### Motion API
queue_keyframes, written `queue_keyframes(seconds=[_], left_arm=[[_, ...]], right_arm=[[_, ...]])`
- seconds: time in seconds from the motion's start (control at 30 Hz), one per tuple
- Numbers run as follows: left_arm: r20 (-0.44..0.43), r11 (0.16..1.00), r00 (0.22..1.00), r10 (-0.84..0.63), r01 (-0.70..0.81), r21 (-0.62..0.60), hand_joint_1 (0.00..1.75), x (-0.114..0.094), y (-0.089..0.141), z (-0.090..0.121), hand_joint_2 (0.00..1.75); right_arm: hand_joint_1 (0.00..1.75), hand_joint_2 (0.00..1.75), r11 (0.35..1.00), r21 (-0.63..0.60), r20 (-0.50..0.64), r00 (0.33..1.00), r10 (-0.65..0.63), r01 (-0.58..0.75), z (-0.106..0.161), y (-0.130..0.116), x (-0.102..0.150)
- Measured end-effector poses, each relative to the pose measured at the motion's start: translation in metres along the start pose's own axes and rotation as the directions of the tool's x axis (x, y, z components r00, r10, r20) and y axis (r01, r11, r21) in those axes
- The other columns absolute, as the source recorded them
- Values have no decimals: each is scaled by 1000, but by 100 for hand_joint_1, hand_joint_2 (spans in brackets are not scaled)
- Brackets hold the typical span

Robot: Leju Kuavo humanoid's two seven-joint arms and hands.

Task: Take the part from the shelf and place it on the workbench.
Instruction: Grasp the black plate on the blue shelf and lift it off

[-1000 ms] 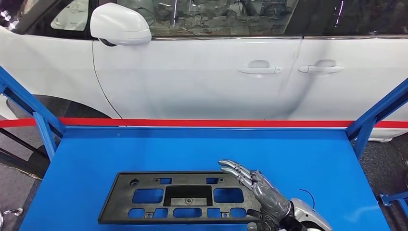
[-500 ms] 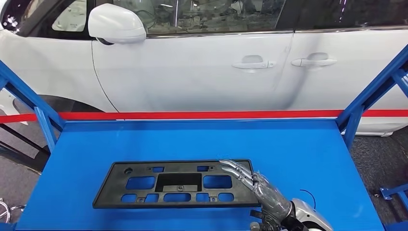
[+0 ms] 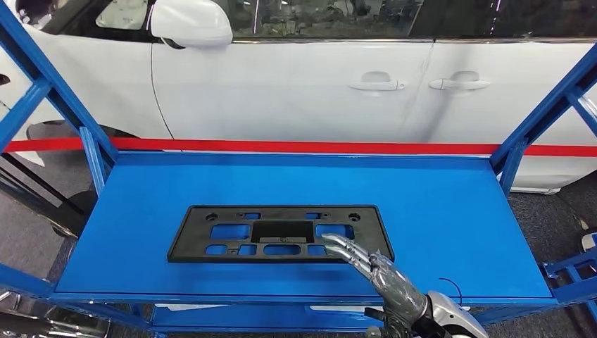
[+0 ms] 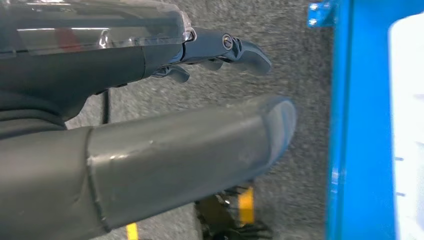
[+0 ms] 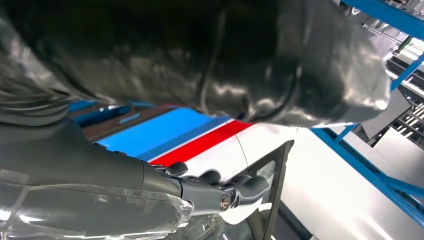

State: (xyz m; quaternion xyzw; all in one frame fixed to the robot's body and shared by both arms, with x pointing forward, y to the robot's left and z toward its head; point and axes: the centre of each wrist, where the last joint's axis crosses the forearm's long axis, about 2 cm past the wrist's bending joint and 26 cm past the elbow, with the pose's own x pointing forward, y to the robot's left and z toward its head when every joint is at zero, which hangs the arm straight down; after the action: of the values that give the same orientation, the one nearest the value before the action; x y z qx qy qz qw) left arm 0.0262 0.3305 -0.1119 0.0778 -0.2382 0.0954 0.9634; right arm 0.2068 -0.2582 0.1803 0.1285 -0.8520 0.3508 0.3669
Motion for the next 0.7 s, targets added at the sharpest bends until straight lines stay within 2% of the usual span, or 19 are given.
queue_keyframes(seconds=[0.03,0.17,0.37,0.5,0.7], left_arm=[[-2,1000,1000,-1,1,0,0,0,0,0,0],[-7,1000,1000,-7,7,-2,0,0,0,0,0],[-9,1000,1000,-23,23,-7,0,2,-1,-1,0],[-11,999,999,-41,41,-13,0,4,0,-2,0],[-12,998,998,-65,65,-19,0,5,2,-2,0]], right_arm=[[0,0,1000,3,0,1000,-2,2,0,0,0],[0,175,999,32,-12,1000,10,-9,-3,-1,-1],[0,175,979,74,-67,979,193,-188,-26,-1,-9],[0,175,961,88,-86,959,270,-263,-59,5,-20],[0,175,931,94,-68,931,359,-352,-106,27,-27]])
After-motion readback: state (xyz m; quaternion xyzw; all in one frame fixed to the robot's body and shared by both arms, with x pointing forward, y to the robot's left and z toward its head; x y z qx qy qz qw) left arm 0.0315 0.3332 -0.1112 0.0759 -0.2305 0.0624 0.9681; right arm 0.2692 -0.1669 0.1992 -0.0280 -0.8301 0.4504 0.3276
